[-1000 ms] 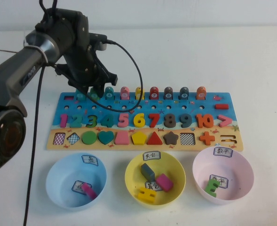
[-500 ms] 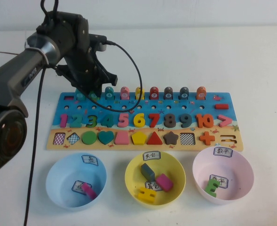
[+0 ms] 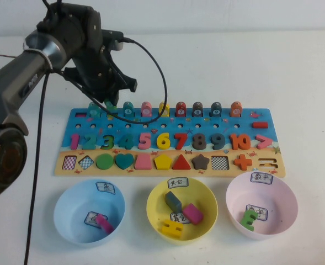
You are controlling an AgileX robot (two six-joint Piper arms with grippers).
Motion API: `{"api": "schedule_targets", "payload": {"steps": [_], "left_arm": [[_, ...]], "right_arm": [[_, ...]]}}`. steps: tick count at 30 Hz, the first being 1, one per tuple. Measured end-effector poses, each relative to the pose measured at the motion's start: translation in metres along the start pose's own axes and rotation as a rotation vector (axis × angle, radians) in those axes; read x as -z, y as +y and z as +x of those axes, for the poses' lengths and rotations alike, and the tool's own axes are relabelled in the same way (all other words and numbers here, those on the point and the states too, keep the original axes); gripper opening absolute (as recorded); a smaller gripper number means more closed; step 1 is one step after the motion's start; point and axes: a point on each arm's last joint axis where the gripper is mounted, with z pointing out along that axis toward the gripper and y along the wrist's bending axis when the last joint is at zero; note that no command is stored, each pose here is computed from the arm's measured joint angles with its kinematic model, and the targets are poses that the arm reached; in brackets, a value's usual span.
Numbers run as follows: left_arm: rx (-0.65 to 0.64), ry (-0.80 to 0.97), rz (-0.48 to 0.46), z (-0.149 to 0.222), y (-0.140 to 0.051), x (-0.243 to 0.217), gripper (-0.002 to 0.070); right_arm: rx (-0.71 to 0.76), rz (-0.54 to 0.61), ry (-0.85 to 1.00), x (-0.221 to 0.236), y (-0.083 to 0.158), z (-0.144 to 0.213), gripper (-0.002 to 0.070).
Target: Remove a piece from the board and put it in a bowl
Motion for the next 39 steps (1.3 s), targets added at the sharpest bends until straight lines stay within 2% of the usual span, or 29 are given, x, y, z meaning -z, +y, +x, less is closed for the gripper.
{"api": "schedule_targets", "payload": {"steps": [7, 13, 17, 19, 23, 27, 30, 35, 39], "left_arm": [[0.003, -0.008, 0.0, -0.007, 0.0, 0.026, 0.019], [-0.061, -0.051, 0.06, -0.005, -0.017, 0.063, 0.0189], [-0.136, -0.058, 0.075, 0.009, -0.031, 0.093, 0.0189], [-0.168, -0.032, 0.082, 0.027, -0.036, 0.108, 0.0189], [-0.187, 0.056, 0.084, 0.07, -0.034, 0.122, 0.0189], [-0.207, 0.166, 0.085, 0.133, -0.03, 0.13, 0.0189], [-0.21, 0.166, 0.118, 0.173, -0.032, 0.133, 0.0189], [-0.178, 0.125, 0.151, 0.22, -0.028, 0.116, 0.0189], [-0.17, 0.154, 0.146, 0.239, -0.026, 0.095, 0.0189]], "right_arm": [[0.0, 0.0, 0.0, 0.0, 0.0, 0.0, -0.0017], [0.0, 0.0, 0.0, 0.0, 0.0, 0.0, -0.0017], [0.0, 0.0, 0.0, 0.0, 0.0, 0.0, -0.0017], [0.0, 0.0, 0.0, 0.0, 0.0, 0.0, -0.0017], [0.0, 0.0, 0.0, 0.0, 0.0, 0.0, -0.0017], [0.0, 0.0, 0.0, 0.0, 0.0, 0.0, -0.0017], [0.0, 0.0, 0.0, 0.0, 0.0, 0.0, -0.0017], [0.0, 0.0, 0.0, 0.0, 0.0, 0.0, -0.0017], [0.0, 0.0, 0.0, 0.0, 0.0, 0.0, -0.0017]]}}
